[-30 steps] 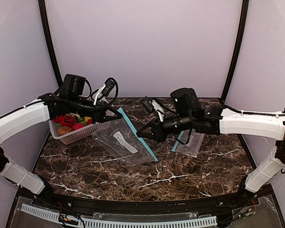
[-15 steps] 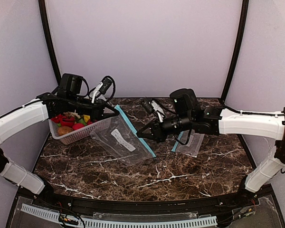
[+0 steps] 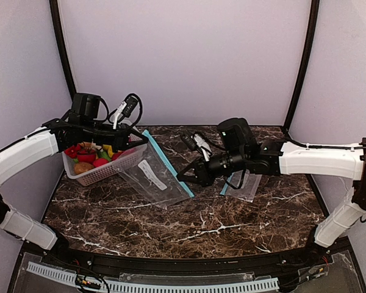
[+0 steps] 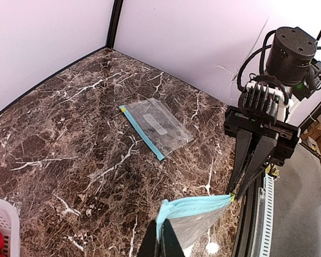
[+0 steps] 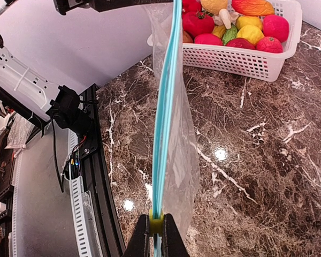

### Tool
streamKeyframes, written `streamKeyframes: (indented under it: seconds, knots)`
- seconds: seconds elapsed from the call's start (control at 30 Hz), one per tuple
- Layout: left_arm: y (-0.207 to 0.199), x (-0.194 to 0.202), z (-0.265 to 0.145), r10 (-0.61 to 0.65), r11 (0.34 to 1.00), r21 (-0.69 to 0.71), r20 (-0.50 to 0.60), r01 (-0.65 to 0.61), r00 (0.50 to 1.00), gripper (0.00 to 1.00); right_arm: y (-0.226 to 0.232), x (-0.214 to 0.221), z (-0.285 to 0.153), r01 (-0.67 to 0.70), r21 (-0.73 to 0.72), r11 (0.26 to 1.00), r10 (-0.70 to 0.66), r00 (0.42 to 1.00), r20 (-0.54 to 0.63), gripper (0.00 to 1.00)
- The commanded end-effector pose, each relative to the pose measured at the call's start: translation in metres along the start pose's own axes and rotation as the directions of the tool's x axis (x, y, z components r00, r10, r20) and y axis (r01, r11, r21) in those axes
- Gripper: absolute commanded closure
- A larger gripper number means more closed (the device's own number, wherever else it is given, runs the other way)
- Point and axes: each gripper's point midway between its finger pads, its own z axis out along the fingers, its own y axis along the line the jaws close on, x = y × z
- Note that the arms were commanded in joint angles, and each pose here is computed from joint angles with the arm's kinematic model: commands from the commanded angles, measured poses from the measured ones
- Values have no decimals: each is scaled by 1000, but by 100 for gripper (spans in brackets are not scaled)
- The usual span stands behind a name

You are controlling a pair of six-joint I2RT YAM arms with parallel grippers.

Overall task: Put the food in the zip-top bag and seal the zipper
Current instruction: Unzip the zipper from the zipper food storage bag.

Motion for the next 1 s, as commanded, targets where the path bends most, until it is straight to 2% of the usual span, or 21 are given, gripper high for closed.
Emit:
streamKeyframes:
  seconds: [0.0, 0.33, 0.97]
  knots:
    - [9, -14, -13, 25, 998, -63, 63, -21, 998, 99, -2, 30, 6, -38, -13, 999, 37, 995, -91, 100]
    - [26, -16, -21, 6, 993, -120, 91, 5, 996, 99, -5, 42, 8, -55, -10, 998, 54, 992, -117, 100]
    - [34, -16, -23, -39, 992, -119, 107, 51, 994, 99, -5, 52, 3, -80, -4, 997, 79, 989, -121, 100]
